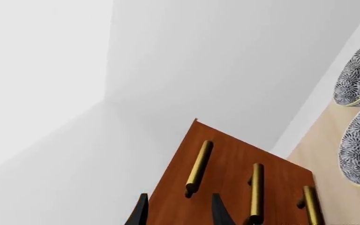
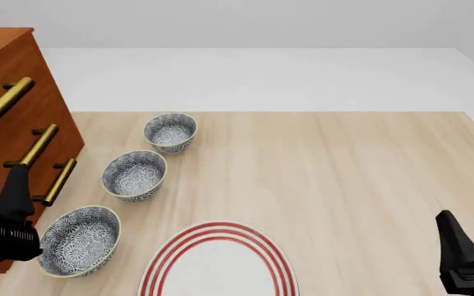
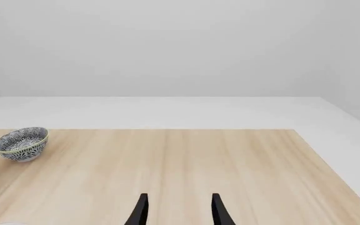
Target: Open the top drawer of the cabinet.
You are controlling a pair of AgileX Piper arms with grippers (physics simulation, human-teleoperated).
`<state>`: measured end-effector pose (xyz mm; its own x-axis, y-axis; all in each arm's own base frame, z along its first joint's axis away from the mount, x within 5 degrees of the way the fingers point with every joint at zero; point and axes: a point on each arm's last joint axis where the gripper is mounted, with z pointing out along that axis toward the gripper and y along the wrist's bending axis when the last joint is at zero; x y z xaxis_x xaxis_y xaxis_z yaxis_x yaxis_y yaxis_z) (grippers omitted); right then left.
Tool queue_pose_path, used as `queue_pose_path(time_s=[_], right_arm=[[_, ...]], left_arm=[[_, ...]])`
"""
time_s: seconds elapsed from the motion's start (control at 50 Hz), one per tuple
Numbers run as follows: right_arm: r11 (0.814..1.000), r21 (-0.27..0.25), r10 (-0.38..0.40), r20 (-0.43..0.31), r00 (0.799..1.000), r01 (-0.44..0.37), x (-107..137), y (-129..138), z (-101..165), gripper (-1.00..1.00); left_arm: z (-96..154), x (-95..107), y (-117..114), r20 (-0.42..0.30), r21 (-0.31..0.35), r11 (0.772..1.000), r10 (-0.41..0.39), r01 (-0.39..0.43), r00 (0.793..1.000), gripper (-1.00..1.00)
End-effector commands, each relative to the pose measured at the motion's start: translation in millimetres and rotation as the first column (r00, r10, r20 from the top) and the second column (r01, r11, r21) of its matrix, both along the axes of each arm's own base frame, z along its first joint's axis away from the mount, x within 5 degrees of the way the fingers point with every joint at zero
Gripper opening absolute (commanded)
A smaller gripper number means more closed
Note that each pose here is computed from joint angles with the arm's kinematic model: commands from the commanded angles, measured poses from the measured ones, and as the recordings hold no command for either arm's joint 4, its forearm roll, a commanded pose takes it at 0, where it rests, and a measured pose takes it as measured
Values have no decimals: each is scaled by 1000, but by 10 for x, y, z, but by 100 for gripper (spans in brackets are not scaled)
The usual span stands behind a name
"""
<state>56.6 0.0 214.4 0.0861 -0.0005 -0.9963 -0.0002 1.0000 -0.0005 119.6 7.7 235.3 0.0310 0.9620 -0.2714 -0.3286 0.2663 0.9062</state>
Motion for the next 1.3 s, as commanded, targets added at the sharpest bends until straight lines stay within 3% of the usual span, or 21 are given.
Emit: queue_pose_path(time_s=[0.02, 0.28, 0.68, 1.3], right_arm=[[1000, 0, 0, 0, 1000, 0, 0, 0, 0, 100], [1000, 0, 0, 0, 1000, 0, 0, 0, 0, 100], [1000, 0, 0, 0, 1000, 0, 0, 0, 0, 100], [1000, 0, 0, 0, 1000, 0, 0, 0, 0, 100]], left_arm=[[-19, 45, 19, 2, 23, 1000, 21, -21, 1000, 100], [-22, 90, 9, 2, 41, 999, 16, -16, 1000, 100], [-30, 241, 68, -2, 100, 993, 71, -70, 997, 100], [99, 556, 237, -1, 110, 983, 150, -149, 989, 100]])
